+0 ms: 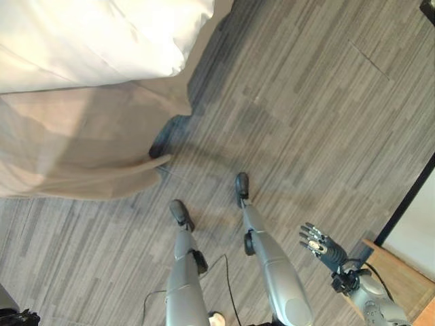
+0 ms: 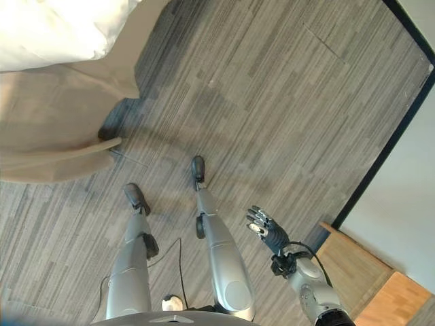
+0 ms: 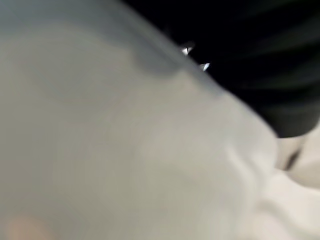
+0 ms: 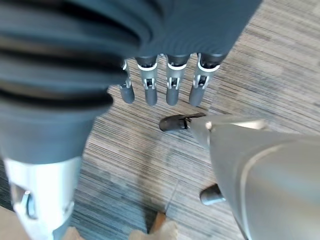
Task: Making the bed.
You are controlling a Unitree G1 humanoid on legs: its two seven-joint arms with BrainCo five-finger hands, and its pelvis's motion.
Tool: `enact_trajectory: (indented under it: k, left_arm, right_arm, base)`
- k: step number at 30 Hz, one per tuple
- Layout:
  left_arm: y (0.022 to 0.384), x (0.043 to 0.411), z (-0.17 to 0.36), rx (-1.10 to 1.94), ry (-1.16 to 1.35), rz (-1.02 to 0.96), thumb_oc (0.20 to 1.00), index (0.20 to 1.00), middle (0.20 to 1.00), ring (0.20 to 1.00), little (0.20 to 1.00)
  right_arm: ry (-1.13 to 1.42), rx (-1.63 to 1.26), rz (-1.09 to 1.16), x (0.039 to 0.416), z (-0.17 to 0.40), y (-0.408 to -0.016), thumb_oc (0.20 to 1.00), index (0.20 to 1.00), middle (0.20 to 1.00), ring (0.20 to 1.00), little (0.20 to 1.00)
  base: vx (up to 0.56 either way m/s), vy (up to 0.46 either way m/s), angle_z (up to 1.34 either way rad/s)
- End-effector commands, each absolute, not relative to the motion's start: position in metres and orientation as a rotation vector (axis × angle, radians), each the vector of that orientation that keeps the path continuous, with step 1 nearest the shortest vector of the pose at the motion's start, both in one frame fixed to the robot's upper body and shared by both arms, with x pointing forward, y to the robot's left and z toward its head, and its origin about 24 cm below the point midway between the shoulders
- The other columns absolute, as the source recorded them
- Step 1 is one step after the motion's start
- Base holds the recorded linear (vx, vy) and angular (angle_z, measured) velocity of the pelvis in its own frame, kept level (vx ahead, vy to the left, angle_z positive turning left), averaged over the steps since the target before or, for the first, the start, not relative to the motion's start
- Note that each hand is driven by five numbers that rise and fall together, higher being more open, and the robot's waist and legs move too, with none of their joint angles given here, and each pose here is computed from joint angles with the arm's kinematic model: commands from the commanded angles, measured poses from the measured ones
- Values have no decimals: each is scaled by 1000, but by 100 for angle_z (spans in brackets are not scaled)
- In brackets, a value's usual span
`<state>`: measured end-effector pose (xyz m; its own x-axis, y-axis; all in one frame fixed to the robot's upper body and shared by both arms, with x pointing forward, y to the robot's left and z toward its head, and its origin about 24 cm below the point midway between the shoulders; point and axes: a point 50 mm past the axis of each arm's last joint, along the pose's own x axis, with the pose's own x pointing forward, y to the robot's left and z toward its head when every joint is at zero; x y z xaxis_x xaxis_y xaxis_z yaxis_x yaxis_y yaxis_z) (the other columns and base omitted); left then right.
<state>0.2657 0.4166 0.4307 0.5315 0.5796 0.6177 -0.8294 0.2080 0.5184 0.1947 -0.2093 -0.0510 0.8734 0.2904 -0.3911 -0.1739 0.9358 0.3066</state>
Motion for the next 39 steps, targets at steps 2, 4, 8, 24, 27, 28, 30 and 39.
enact_trajectory:
  k: [2, 4, 8, 24, 27, 28, 30, 39]
  left_arm:
    - [410, 291, 403, 1021, -158, 827, 200, 200, 200, 200, 200]
    - [412, 294, 390, 999, -165, 808, 200, 200, 200, 200, 200]
    - [433, 295, 315, 854, -101, 756, 200, 200, 200, 200, 200]
    - [357, 160, -48, 33, 515, 483, 200, 200, 200, 200, 200]
    - [343, 150, -65, -70, 555, 454, 1000, 1000, 1000, 1000, 1000]
    - [342, 145, -70, -97, 573, 458, 1000, 1000, 1000, 1000, 1000]
    - [336, 138, -78, -95, 611, 435, 1000, 1000, 1000, 1000, 1000]
    - [330, 115, -71, 61, 731, 92, 1000, 1000, 1000, 1000, 1000]
  right_arm:
    - [545, 303, 278, 177, -70, -204, 1000, 1000, 1000, 1000, 1000]
    - [565, 286, 299, 175, -73, -202, 1000, 1000, 1000, 1000, 1000]
    - [562, 239, 252, 178, -73, -215, 1000, 1000, 1000, 1000, 1000]
    - [596, 119, -41, 163, -78, -274, 1000, 1000, 1000, 1000, 1000]
    - [643, 83, -44, 155, -84, -278, 1000, 1000, 1000, 1000, 1000]
    - [641, 88, -50, 154, -83, -279, 1000, 1000, 1000, 1000, 1000]
    - [650, 89, -55, 151, -85, -280, 1000, 1000, 1000, 1000, 1000]
    - [712, 55, 0, 139, -87, -286, 1000, 1000, 1000, 1000, 1000]
  base:
    - [-9, 8, 2]
    - [0, 0, 0]
    - [-13, 31, -9]
    - [37, 13, 10]
    - [46, 0, 22]
    - [57, 1, 28]
    - [63, 7, 20]
    - [39, 0, 6]
